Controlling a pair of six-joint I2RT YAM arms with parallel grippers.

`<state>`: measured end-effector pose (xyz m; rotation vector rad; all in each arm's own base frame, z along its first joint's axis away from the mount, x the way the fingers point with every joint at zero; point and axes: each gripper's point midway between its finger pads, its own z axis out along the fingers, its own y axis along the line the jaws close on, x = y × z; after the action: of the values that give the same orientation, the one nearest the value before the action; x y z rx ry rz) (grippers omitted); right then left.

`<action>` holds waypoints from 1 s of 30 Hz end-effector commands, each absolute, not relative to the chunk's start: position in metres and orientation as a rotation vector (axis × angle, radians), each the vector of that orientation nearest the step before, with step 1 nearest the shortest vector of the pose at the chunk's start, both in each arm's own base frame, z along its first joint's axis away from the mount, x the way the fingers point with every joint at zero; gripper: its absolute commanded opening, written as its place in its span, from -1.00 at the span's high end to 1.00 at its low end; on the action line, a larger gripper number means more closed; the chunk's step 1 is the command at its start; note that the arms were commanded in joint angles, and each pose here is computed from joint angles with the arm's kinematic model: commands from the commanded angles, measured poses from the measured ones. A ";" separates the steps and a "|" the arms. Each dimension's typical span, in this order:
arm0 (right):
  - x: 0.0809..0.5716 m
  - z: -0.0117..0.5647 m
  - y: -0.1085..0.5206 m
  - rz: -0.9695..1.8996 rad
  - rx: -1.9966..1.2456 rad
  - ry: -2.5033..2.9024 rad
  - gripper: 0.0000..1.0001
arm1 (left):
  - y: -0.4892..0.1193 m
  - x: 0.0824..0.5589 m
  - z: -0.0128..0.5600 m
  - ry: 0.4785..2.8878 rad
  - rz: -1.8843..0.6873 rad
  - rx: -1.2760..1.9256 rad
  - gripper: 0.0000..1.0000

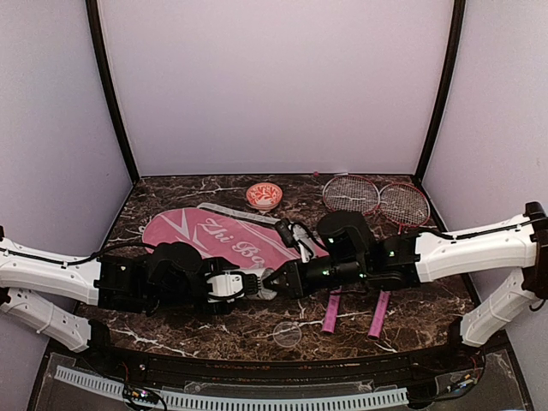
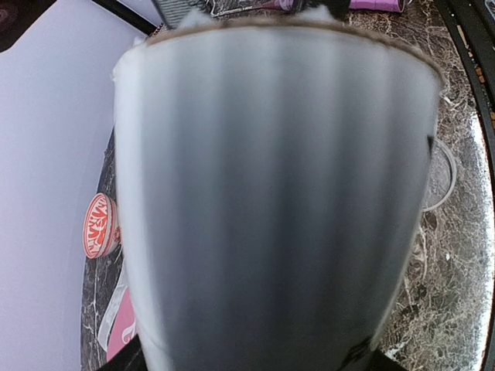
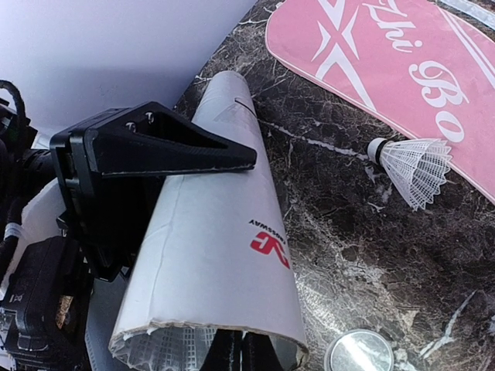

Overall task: Pack up the badminton gear
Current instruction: Place the shuttlecock in the shuttle tube.

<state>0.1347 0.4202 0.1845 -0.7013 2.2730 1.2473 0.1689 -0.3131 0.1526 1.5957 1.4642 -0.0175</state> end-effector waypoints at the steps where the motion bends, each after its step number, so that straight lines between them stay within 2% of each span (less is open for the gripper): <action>1: 0.135 0.201 0.432 1.267 -0.716 2.211 1.00 | -0.316 0.168 0.157 1.450 -0.037 1.586 -0.31; 30: 0.141 0.185 0.457 1.231 -0.632 2.146 1.00 | -0.316 0.167 0.158 1.447 -0.043 1.585 -0.31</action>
<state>0.1388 0.4430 0.1691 -0.6556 2.2269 1.1830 0.1677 -0.3110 0.1490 1.6121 1.4725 -0.0135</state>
